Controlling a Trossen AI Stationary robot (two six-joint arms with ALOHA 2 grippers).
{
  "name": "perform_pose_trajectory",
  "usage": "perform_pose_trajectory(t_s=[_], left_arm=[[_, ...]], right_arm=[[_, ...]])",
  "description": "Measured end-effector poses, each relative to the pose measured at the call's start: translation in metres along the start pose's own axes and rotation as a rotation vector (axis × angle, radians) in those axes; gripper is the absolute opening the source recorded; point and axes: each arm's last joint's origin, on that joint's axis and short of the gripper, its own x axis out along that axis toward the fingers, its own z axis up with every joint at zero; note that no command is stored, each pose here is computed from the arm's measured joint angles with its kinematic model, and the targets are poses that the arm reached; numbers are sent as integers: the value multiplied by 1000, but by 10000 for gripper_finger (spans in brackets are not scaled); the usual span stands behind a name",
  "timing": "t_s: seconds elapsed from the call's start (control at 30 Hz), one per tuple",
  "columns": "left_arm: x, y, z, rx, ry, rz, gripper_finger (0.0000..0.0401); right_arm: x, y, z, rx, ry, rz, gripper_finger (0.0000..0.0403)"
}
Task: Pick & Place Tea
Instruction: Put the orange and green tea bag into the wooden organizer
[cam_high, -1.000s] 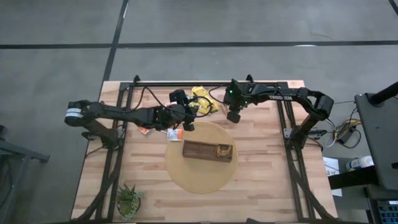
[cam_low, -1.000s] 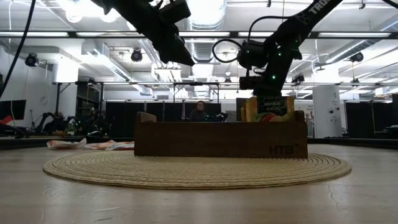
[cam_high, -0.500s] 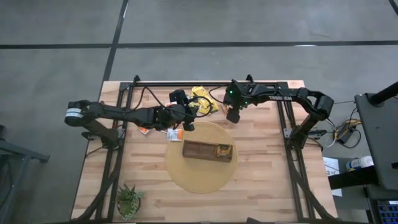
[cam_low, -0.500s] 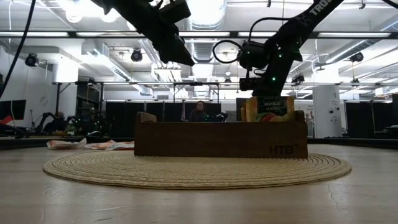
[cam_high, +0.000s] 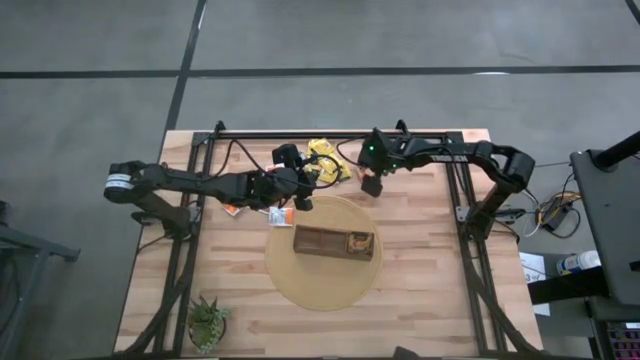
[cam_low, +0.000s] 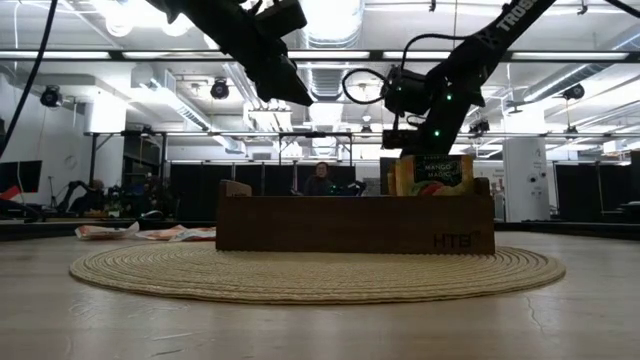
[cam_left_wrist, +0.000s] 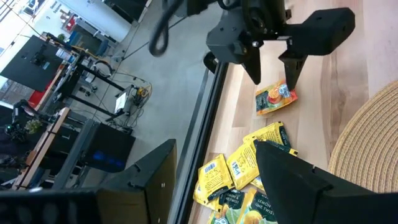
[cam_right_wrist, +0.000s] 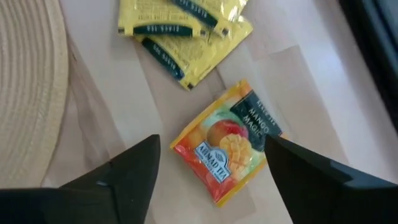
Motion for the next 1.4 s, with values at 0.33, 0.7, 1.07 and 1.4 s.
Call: perform_pose_trajectory(t_s=[0.33, 0.7, 1.07, 1.4], left_arm=[[0, 0, 0, 0, 0, 0, 215], [0, 0, 0, 0, 0, 0, 215], [0, 0, 0, 2, 0, 0, 215], [0, 0, 0, 3, 0, 0, 215]], right_arm=[[10, 1, -2, -103, 31, 7, 279], [9, 1, -1, 92, 27, 5, 284], [9, 1, -2, 348, 32, 0, 295], [9, -3, -5, 447, 54, -110, 294]])
